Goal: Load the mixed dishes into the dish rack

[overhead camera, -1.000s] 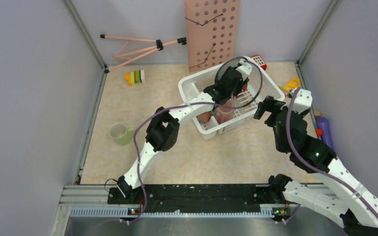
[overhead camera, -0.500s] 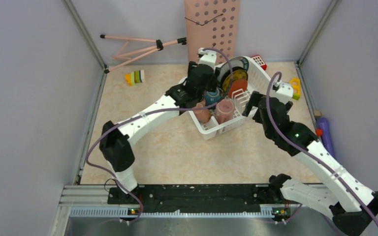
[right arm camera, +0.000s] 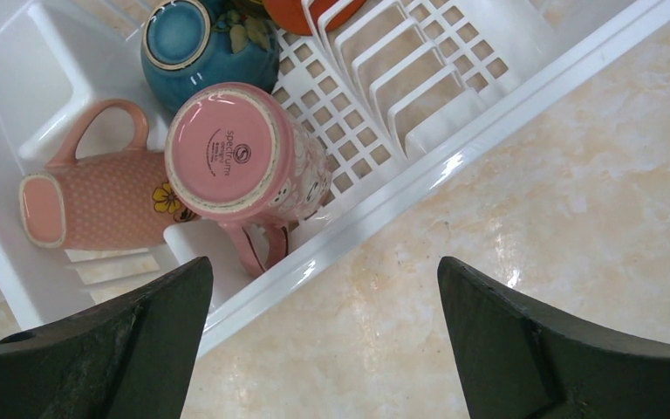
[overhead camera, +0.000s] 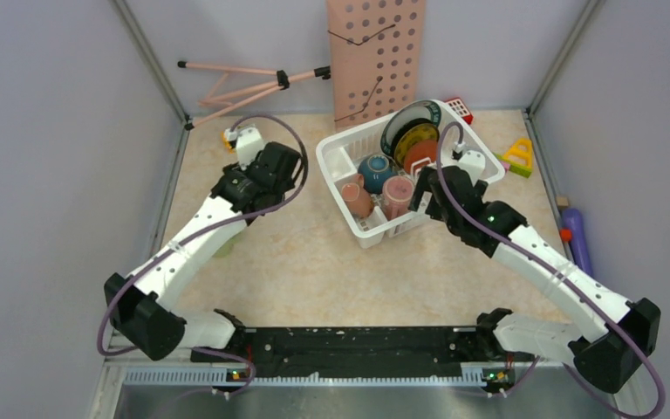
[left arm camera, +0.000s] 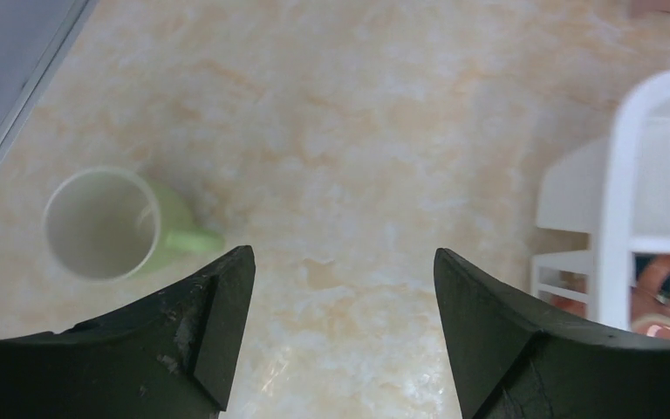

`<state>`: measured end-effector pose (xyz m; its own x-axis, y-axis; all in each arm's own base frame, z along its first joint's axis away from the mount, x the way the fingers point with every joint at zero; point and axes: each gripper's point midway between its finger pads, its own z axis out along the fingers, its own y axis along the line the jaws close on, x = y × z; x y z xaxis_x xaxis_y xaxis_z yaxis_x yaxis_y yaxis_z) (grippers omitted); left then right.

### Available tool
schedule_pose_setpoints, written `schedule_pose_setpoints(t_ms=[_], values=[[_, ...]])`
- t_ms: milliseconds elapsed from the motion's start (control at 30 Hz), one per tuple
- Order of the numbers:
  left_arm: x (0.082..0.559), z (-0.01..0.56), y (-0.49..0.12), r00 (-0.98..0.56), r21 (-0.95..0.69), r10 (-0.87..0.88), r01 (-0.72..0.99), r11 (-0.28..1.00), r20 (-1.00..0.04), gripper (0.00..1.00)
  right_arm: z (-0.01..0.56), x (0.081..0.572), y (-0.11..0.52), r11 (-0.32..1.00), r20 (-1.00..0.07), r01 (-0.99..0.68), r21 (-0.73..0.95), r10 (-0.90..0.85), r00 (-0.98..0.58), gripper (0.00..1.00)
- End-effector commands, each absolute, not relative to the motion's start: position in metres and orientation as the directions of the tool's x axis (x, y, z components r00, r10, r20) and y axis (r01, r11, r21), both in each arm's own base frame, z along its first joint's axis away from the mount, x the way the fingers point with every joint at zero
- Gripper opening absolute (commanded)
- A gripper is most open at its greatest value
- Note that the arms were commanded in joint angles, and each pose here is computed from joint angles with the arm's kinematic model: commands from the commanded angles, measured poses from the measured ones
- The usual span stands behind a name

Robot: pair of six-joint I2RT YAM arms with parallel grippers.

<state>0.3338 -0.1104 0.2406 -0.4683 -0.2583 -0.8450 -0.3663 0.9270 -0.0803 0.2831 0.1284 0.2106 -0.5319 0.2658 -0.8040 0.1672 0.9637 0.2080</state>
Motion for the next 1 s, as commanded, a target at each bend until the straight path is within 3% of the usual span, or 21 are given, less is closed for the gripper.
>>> schedule_pose_setpoints(t_ms=[0,200,467,600,733,967], values=[[0.284,0.211,-0.06,-0.446,-0.07,-0.442,-0.637,0.767,-0.778,0.8,0.235,0.289,0.136,0.953,-0.812,0.144,0.268,0.304,-0.498,0.98],[0.272,0.18,-0.03,-0.486,0.044,-0.466,-0.725,0.687,-0.739,0.81,0.244,0.288,0.139,0.956,-0.825,0.093,0.279,0.288,-0.486,0.98],[0.272,0.146,-0.015,-0.289,-0.171,-0.708,-0.847,0.503,-0.645,0.7,0.251,0.282,0.143,0.959,-0.839,0.019,0.284,0.258,-0.479,0.98],[0.275,0.133,-0.005,-0.211,-0.211,-0.762,-0.885,0.415,-0.612,0.72,0.254,0.279,0.149,0.953,-0.836,-0.022,0.301,0.253,-0.487,0.98],[0.283,0.134,0.006,-0.206,-0.219,-0.757,-0.881,0.419,-0.62,0.74,0.254,0.276,0.149,0.952,-0.834,-0.032,0.303,0.249,-0.493,0.98],[0.298,0.152,0.016,-0.373,-0.09,-0.605,-0.798,0.596,-0.703,0.76,0.253,0.273,0.147,0.953,-0.835,-0.033,0.302,0.248,-0.49,0.98]])
